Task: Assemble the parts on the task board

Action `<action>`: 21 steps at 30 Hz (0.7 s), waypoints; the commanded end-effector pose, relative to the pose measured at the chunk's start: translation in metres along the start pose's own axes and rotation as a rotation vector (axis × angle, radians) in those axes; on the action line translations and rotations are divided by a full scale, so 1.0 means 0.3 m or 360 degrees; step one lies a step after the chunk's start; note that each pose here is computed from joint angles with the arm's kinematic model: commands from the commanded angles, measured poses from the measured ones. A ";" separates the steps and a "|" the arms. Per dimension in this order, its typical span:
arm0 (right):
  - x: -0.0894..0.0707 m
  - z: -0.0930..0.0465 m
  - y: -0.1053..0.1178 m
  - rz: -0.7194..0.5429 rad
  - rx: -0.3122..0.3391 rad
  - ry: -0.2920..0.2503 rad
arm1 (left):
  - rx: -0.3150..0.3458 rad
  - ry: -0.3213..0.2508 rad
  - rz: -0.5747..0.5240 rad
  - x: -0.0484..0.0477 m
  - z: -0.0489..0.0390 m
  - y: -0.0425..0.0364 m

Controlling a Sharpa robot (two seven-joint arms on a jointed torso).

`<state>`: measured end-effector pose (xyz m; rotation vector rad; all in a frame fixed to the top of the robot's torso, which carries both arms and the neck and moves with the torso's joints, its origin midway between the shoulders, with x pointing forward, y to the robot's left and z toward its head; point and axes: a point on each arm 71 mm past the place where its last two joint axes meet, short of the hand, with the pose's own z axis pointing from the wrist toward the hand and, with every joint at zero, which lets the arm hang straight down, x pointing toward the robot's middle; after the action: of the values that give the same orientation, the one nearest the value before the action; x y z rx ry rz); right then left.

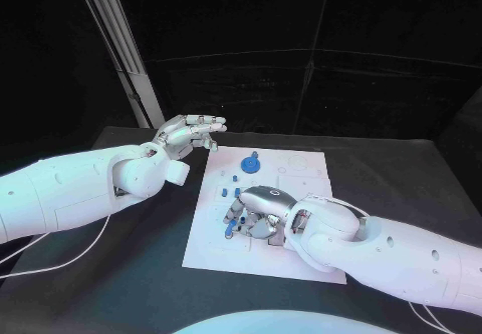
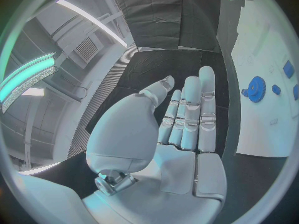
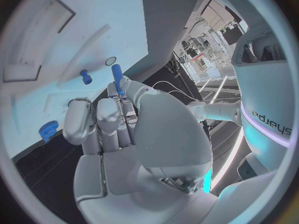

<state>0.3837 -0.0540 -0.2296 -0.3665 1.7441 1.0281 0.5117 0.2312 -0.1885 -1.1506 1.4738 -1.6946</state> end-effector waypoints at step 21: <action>0.051 0.016 0.009 -0.0191 0.0020 0.0109 | 0.0005 0.0027 -0.0007 0.006 0.002 -0.002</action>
<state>0.3801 -0.0452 -0.2378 -0.4533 1.7515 0.9716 0.5118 0.2309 -0.1888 -1.1504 1.4756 -1.6964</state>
